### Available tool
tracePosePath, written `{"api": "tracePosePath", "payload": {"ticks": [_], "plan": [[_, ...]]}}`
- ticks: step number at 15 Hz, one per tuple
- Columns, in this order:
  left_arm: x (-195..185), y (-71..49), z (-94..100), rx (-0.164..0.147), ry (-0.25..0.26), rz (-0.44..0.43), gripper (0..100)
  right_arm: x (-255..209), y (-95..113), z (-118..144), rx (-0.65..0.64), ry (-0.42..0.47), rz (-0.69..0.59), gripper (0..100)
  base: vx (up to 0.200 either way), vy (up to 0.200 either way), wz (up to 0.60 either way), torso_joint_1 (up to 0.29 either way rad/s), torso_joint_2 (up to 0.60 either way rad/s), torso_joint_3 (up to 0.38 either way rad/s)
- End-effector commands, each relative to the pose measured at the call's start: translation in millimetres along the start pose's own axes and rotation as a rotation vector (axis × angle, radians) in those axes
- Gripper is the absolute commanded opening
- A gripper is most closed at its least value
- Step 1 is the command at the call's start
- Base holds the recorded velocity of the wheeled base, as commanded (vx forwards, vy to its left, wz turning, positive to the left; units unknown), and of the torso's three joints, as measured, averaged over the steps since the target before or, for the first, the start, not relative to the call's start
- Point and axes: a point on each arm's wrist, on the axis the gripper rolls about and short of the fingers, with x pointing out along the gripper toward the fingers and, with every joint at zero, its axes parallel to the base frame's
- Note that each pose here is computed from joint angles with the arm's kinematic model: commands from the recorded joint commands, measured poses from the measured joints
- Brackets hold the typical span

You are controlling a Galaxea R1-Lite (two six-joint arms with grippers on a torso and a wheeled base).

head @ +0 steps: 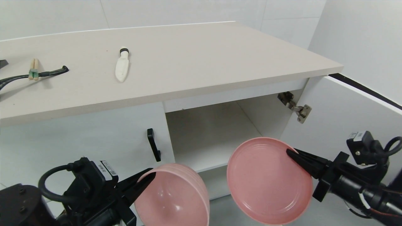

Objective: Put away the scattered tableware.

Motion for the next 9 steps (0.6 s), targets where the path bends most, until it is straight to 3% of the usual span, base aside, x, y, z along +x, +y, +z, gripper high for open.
{"api": "tracePosePath", "payload": {"ticks": [1, 4, 6, 9], "plan": [[-0.9, -4.5, 4.4, -0.009, -0.039, -0.024, 0, 16.6, 17.1, -23.2, 0.012, 0.124, 0.099, 0, 0.000, 0.000, 0.00, 0.000, 0.00, 0.000], [-1.9, -4.1, 12.7, -0.015, -0.118, -0.016, 0, 36.4, 14.7, -44.7, 0.027, 0.218, 0.097, 0, 0.000, 0.000, 0.00, 0.000, 0.00, 0.000], [-1.7, -4.1, 12.6, -0.013, -0.118, -0.016, 0, 47.0, 13.5, -47.8, 0.027, 0.218, 0.097, 0, 0.000, 0.000, 0.00, 0.000, 0.00, 0.000], [-8.3, 1.0, 21.0, -0.024, -0.184, 0.010, 0, 76.4, 3.8, -54.7, 0.029, 0.199, 0.073, 0, 0.000, 0.000, 0.00, 0.000, 0.00, 0.000]]}}
